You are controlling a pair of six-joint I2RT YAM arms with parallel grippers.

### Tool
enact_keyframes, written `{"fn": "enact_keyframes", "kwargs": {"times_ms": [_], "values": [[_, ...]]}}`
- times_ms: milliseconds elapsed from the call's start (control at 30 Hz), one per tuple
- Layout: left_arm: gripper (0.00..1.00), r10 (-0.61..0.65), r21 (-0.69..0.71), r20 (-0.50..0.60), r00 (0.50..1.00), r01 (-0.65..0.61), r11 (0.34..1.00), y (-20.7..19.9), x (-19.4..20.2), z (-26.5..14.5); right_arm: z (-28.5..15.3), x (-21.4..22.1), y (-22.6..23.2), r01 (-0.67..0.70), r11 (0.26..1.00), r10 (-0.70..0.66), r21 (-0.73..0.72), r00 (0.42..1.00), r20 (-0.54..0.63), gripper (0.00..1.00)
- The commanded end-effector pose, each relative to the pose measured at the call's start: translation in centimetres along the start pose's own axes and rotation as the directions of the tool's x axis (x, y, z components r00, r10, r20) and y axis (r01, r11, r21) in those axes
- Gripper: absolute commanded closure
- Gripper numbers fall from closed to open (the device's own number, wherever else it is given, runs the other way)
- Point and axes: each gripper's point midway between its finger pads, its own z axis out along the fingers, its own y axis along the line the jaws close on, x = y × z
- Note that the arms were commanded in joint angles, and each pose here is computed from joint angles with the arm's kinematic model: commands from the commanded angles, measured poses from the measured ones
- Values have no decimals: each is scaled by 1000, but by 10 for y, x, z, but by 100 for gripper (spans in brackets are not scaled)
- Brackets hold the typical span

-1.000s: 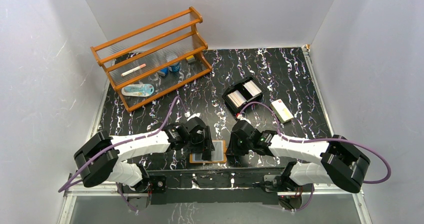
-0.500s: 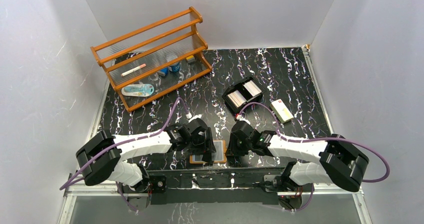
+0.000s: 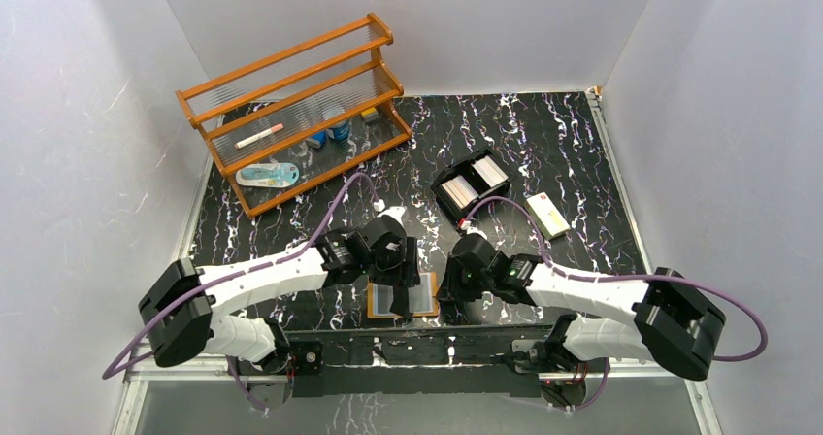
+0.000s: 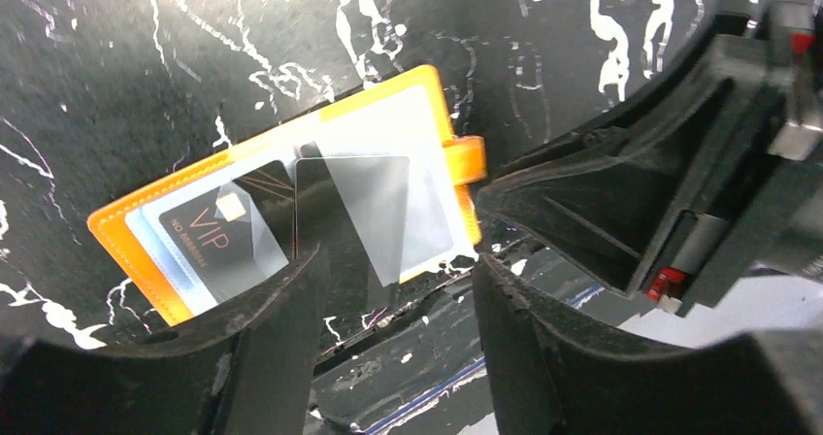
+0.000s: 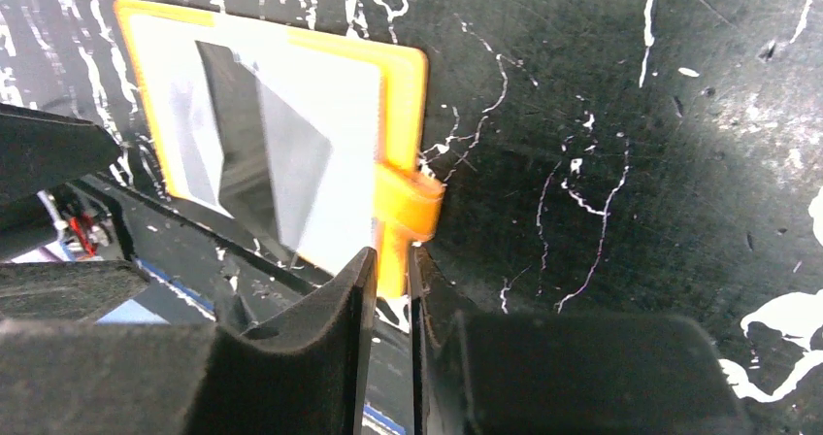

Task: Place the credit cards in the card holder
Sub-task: Insert the credit card into the card holder.

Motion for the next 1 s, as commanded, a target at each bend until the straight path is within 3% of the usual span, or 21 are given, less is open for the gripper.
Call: {"fn": "enact_keyframes", "kwargs": {"times_ms": [0,167,333,467,600,700,800,900,967], "values": [[49,129,-5,-35,991,-129,992,3,3,-19,-12,-11,14,-3,999,5,-37,999,53,73],[65,4,-77,-141,990,-15,997,14,25,-18,-14,-15,15,5,999,-3,-37,998,69,72],[56,-74,-26,-104,992,71,997,9,27,-17,-13,-13,24,1,996,4,-89,998,57,72],[52,-75,-10,-137,988,74,997,9,32,-11,-12,-7,31,7,995,-3,-103,999,36,71],[54,153,109,-175,973,-135,985,-6,32,-17,-13,-7,32,15,995,-11,-95,999,46,70],[54,339,132,-129,932,-323,937,0,23,-27,-13,-9,26,24,998,-19,-66,998,62,69],[51,570,234,-57,820,-544,806,-3,23,-37,-14,-11,22,33,998,-30,-50,997,76,68],[47,680,282,-34,732,-646,709,-1,27,-40,-16,-15,24,47,998,-42,-50,995,94,68],[44,710,294,-37,703,-672,680,0,29,-39,-17,-18,22,56,998,-51,-41,993,104,67]]}}
